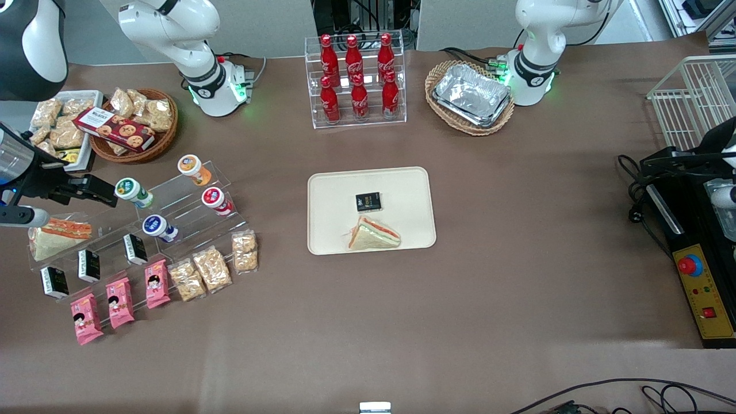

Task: Place green gum on tray
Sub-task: 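Move the right gripper toward the acrylic rack of small bottles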

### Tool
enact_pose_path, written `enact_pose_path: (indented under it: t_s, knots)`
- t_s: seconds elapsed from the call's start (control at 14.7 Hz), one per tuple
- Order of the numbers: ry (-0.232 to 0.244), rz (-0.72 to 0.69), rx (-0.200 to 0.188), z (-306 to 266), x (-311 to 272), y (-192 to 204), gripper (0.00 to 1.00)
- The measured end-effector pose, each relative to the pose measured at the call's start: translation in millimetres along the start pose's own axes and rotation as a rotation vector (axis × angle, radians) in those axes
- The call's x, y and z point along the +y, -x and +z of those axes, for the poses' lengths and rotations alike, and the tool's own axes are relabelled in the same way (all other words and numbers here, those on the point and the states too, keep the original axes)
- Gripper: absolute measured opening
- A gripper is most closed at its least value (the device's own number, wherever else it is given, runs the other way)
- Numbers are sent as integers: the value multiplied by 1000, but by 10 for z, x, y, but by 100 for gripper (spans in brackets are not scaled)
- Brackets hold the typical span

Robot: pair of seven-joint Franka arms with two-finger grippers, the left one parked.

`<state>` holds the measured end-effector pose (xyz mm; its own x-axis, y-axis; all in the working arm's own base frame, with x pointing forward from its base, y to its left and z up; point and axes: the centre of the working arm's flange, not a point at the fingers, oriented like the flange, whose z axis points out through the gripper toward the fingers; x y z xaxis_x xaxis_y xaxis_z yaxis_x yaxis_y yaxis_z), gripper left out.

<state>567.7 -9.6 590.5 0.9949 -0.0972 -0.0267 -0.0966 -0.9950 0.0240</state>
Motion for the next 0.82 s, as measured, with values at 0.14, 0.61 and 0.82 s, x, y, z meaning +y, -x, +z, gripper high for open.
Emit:
enact_pose_path:
  t_s: [0.14,0.61,0.82]
  knots:
    - [0,-53,-8,17,119,69,100]
    - [-50,-146,33,214,721,1217,100]
    - [-78,-172,45,277,928,1499,100]
